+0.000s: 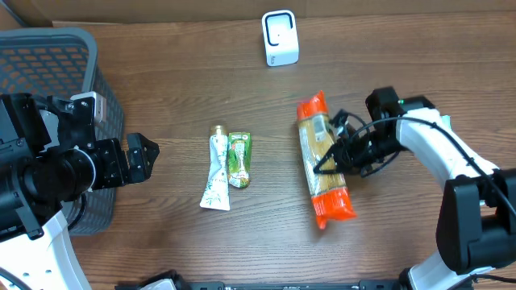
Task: Scan the item barcode
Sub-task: 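Grasp the spaghetti pack at its middle and lift it, then carry the spaghetti pack up toward the white scanner cube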
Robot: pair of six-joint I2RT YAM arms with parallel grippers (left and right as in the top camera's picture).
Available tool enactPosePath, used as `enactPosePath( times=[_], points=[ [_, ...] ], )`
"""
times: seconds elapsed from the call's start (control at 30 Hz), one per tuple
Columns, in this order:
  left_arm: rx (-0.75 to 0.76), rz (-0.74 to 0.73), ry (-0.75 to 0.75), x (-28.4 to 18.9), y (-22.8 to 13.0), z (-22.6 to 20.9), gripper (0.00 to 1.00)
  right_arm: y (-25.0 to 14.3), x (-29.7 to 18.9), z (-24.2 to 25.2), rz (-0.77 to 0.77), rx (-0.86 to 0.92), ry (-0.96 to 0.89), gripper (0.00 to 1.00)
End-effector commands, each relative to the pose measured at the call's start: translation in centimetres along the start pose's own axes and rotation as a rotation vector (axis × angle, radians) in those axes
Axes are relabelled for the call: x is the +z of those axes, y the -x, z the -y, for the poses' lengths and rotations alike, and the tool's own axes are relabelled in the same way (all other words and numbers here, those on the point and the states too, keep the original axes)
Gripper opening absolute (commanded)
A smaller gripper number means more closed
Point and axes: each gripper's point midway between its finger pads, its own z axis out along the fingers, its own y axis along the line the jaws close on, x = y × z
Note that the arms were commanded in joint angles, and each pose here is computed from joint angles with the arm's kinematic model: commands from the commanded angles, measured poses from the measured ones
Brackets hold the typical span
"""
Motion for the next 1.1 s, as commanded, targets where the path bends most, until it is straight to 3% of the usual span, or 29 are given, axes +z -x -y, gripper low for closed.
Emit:
enactPosePath(
  times=[0.0,0.37,1.07],
  points=[
    [0.003,-0.001,0.002,0.1,0.1,-0.2,1.00,2.8,-4.6,-8.4,0.150,-0.237,0.160,0.04],
    [0.003,-0.001,0.002,0.1,0.1,-0.2,0.99,3.2,-9.7,-14.4,0.208,-0.345,0.059,0.04],
    [0.003,-0.001,0.002,0.1,0.1,-0.2,1.00,3.3,-8.6,-16.1,0.181,-0.357,-0.117,0.04]
  ],
)
